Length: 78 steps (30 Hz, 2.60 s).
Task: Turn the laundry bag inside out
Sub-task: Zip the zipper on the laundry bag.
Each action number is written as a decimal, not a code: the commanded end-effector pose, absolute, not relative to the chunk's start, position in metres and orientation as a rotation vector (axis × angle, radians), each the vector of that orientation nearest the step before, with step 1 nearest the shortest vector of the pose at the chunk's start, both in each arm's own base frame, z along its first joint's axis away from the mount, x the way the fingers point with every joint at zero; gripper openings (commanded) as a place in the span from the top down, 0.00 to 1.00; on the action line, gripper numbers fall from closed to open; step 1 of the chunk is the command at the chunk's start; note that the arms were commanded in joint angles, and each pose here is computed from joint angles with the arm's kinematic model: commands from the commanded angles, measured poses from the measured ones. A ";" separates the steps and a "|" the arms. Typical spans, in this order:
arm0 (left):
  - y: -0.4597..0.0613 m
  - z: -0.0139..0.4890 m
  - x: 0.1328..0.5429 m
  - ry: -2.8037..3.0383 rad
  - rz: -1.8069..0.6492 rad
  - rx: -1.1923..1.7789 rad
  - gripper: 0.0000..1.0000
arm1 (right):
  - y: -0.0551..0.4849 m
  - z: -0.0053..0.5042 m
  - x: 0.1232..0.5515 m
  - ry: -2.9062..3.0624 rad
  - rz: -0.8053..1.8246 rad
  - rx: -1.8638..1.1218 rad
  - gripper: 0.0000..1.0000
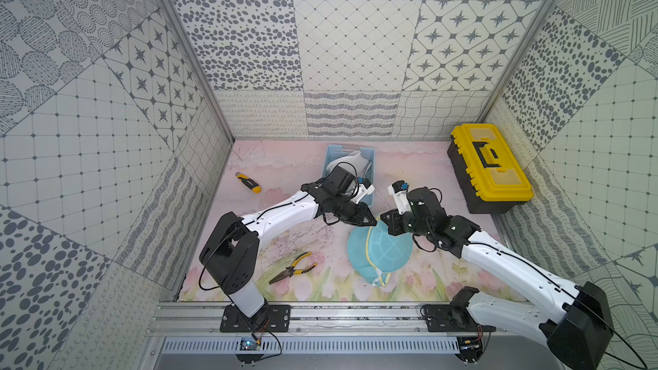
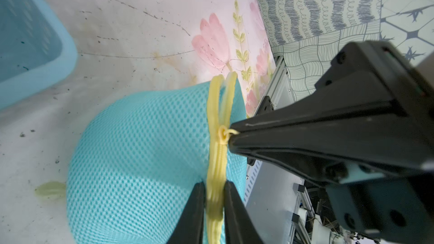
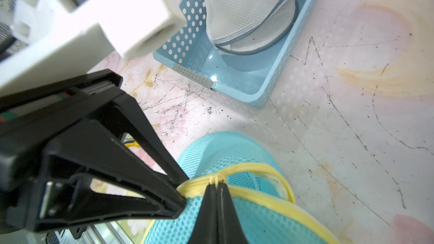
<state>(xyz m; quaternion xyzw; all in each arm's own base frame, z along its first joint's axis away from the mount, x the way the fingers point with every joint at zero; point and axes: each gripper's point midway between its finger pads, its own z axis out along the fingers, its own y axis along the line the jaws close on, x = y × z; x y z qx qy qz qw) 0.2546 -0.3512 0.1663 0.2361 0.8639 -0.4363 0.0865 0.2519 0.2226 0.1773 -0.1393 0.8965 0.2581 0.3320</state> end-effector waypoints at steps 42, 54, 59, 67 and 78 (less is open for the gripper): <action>-0.266 0.163 0.204 2.798 -0.867 0.558 1.00 | 0.179 0.176 0.264 2.356 0.568 -0.215 1.00; -0.253 0.180 0.186 2.793 -0.916 0.571 0.42 | 0.224 0.178 0.257 2.330 0.738 -0.478 1.00; -0.287 0.216 0.243 2.502 -1.113 0.468 0.31 | 0.233 0.182 0.258 2.311 0.779 -0.517 1.00; -0.346 0.202 0.292 2.442 -1.321 0.505 0.32 | 0.239 0.192 0.256 2.287 0.818 -0.542 1.00; -0.349 0.173 0.266 2.573 -1.270 0.615 0.58 | 0.243 0.196 0.260 2.271 0.822 -0.548 1.00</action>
